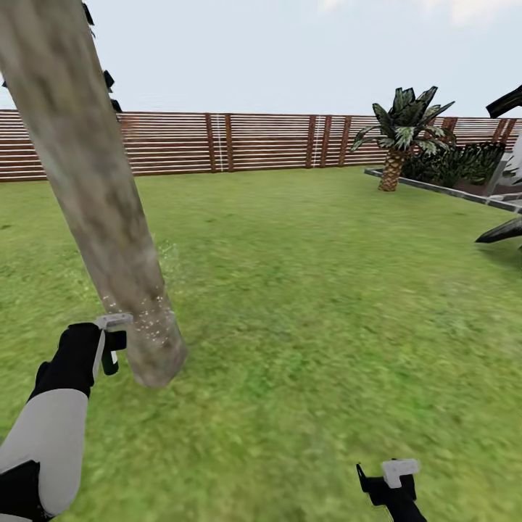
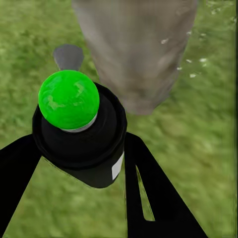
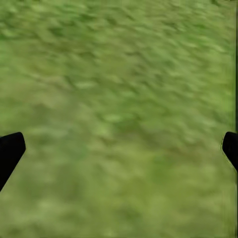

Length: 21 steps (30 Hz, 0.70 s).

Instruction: In the garden, pick up the pesticide atomizer on the floor and spray pesticide onto both trees until each tree trunk is fully covered.

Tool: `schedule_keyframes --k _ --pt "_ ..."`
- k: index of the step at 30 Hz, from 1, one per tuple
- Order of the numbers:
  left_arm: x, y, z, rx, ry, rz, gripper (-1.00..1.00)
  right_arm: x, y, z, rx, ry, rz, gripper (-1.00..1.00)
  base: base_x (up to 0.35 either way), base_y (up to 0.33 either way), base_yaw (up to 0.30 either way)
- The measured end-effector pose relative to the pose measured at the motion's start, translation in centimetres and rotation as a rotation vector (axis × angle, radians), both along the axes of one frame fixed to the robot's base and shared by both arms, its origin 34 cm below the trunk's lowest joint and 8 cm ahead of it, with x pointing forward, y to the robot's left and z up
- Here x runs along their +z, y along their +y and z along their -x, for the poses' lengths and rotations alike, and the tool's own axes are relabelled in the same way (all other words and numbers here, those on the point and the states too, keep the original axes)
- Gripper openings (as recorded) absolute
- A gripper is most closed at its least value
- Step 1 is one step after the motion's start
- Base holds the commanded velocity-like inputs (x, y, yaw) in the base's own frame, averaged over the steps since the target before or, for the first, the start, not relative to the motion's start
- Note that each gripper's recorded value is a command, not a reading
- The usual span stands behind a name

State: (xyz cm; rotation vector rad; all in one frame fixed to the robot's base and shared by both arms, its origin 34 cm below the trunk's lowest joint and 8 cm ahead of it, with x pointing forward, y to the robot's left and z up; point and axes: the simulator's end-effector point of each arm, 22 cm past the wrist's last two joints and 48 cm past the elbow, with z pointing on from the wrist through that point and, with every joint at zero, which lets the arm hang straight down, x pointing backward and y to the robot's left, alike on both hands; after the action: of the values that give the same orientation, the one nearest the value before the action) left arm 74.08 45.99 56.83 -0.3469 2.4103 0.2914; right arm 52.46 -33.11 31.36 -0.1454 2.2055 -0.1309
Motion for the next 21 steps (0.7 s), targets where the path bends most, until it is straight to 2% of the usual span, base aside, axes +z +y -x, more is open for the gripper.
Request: schedule_keyframes --k 10,15,21 --pt "0.0 0.0 0.0 0.000 0.000 0.000 -1.00 0.0 0.0 0.0 0.000 0.000 0.000 1.00 -0.003 -0.272 0.000" --pt "-0.4 -0.3 0.1 -0.004 0.006 0.010 -1.00 0.0 0.0 0.0 0.000 0.000 0.000 1.00 0.149 -0.228 0.006" --pt "-0.3 -1.2 -0.2 -0.015 -0.001 0.018 -1.00 0.0 0.0 0.0 0.000 0.001 0.000 1.00 0.029 -0.025 0.224"
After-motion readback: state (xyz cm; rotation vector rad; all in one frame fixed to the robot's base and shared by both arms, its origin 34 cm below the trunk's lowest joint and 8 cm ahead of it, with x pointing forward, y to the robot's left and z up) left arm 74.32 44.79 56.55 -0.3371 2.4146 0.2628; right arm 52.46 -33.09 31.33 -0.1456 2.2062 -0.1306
